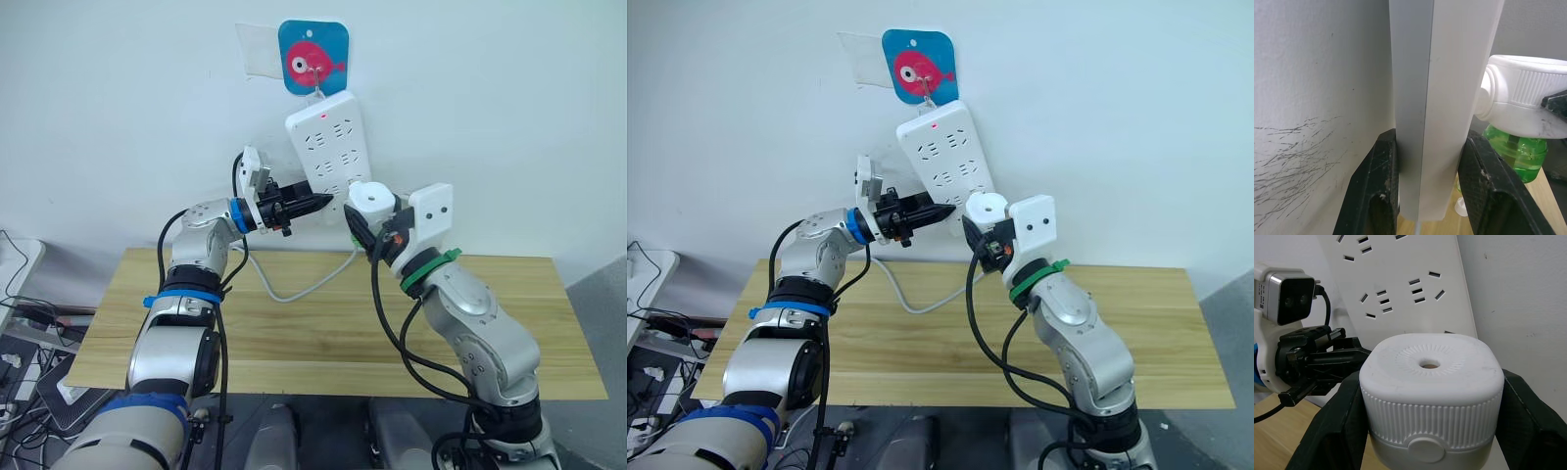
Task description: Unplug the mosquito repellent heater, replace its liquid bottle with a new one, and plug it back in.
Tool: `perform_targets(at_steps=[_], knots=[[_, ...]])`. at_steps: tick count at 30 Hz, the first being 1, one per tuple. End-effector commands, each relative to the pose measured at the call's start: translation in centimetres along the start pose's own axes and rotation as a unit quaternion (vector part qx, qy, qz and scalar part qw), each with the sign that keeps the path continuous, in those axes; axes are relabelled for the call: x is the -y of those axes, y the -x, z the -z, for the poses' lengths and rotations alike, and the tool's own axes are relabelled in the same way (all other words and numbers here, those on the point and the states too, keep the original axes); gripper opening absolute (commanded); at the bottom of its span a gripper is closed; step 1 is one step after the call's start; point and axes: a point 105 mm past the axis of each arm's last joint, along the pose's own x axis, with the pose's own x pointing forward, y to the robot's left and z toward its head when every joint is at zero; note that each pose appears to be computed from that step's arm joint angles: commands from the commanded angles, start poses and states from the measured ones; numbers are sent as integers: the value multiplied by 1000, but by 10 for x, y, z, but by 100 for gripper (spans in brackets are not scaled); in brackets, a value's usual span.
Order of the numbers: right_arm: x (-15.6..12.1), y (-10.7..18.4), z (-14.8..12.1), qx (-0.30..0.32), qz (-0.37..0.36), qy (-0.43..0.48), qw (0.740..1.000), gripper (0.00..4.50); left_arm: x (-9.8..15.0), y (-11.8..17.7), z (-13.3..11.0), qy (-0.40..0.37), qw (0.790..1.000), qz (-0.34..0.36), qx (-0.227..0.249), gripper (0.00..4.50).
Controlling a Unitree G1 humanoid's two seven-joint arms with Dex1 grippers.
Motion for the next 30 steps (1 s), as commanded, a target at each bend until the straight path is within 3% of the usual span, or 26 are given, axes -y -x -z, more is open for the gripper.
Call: perform_targets(at_steps=[1,22,30], knots=[[0,-7,-14,31,5,13,999,300,-2,-3,-14,-16,1000,2,13,130],[1,-37,-6,47,27,55,997,300,5,-7,-17,-9,999,27,18,130],[2,-32,-3,47,23,52,997,300,1,-3,-16,-20,1000,12,11,130]])
